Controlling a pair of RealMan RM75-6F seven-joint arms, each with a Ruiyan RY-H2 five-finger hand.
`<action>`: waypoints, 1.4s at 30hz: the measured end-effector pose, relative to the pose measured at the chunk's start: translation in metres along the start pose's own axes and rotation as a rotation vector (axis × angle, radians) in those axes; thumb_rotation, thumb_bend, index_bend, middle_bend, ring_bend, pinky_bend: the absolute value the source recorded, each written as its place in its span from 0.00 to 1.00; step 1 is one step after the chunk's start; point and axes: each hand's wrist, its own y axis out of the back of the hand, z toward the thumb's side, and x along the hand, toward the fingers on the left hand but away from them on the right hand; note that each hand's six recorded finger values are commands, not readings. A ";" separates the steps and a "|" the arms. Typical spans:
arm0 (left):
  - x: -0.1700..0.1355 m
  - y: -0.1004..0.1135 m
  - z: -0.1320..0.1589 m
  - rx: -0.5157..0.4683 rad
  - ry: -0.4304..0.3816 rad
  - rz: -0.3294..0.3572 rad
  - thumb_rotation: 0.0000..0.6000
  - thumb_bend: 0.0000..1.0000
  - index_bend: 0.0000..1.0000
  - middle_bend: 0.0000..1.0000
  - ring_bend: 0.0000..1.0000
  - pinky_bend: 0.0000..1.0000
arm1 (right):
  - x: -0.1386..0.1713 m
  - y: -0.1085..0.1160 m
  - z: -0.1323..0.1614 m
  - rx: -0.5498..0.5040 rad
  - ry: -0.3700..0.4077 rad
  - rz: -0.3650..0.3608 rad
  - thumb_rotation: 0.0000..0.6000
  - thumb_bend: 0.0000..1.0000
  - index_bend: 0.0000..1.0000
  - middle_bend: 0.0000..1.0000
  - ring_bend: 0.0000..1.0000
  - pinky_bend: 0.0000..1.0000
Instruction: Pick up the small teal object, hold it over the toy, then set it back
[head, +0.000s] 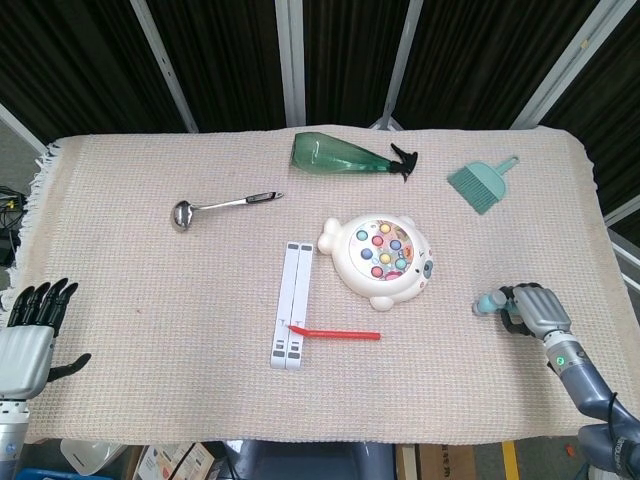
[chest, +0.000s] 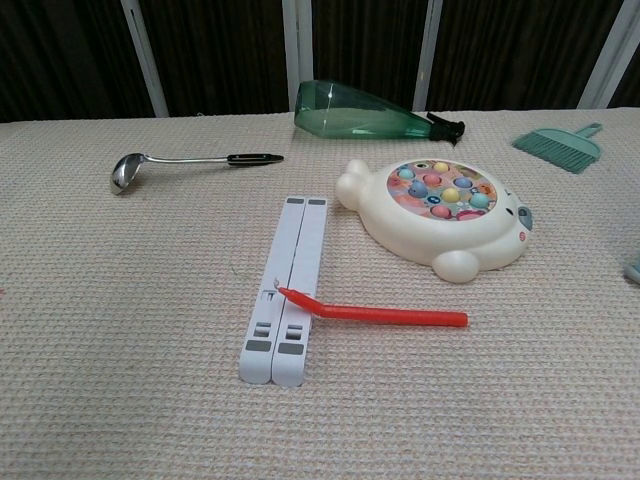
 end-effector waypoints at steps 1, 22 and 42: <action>0.000 0.000 0.000 0.000 0.000 -0.001 1.00 0.09 0.06 0.02 0.00 0.00 | 0.000 0.000 0.000 0.000 0.000 0.000 1.00 0.60 0.48 0.46 0.30 0.22; 0.002 -0.003 -0.002 -0.004 0.007 -0.015 1.00 0.09 0.06 0.01 0.00 0.00 | -0.001 -0.001 0.003 -0.048 0.012 -0.054 1.00 0.74 0.80 0.71 0.52 0.36; 0.007 -0.001 0.004 0.004 -0.028 -0.010 1.00 0.09 0.06 0.01 0.00 0.00 | -0.005 0.072 0.102 0.068 0.270 -0.201 1.00 0.85 0.96 0.82 0.63 0.44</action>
